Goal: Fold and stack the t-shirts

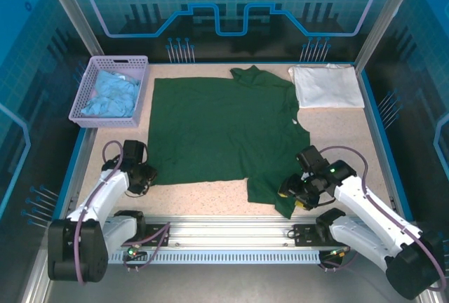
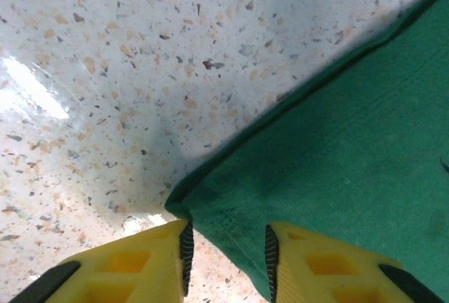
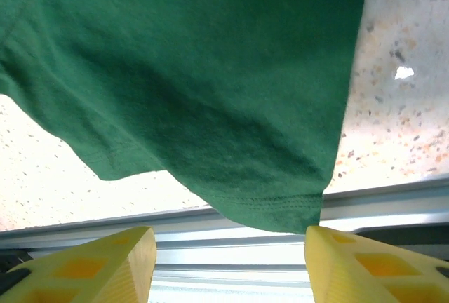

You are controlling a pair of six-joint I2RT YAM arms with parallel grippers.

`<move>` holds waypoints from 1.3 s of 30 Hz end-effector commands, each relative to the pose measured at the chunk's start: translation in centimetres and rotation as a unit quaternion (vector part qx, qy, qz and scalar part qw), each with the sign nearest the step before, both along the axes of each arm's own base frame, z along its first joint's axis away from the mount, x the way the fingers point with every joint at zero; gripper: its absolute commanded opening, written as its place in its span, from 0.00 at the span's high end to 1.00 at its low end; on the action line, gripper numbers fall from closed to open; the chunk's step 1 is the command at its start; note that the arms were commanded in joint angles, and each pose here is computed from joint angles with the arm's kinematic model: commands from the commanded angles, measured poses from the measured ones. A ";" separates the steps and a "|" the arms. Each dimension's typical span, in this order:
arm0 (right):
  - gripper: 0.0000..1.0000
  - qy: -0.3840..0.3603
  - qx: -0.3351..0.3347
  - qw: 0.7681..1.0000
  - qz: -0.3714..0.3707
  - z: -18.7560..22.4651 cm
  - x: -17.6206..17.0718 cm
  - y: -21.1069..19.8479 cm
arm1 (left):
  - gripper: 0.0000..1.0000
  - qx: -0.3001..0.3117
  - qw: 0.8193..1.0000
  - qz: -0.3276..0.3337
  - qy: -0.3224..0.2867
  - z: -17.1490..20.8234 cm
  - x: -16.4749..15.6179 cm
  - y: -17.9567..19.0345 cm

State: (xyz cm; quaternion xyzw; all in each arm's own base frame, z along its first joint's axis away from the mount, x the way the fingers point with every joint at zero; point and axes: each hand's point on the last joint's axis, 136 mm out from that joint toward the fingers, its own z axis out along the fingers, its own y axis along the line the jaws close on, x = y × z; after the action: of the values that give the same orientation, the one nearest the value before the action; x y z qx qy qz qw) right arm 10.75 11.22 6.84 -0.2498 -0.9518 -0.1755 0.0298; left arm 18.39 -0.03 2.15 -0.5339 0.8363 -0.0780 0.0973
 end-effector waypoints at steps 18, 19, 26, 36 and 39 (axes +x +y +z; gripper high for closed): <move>0.46 0.069 -0.045 0.995 -0.054 -4.8 -1.8 -0.3 | 0.96 -0.005 1.000 0.002 -0.007 -0.8 0.5 0.2; 0.46 0.072 -0.045 0.995 -0.051 -5.0 -1.7 0.0 | 0.97 -0.004 1.000 0.002 -0.010 -0.7 0.5 0.2; 0.54 0.092 -0.052 0.994 -0.037 -6.2 -1.6 1.0 | 1.00 0.014 0.999 -0.003 -0.042 1.0 0.7 0.7; 0.81 0.094 -0.079 0.992 -0.033 -6.6 -1.4 0.6 | 1.00 0.021 0.998 -0.011 -0.060 1.9 1.3 0.8; 0.91 0.092 -0.084 0.992 -0.031 -6.5 -1.3 0.5 | 1.00 0.022 0.998 -0.015 -0.064 2.1 1.5 0.8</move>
State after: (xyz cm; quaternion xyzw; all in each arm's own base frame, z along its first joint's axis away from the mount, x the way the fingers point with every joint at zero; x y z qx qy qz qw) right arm 8.46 11.12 0.96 -0.3089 -0.9423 -0.0624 0.1129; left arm 19.91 0.31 3.68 -0.5183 0.8346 -0.1039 0.1552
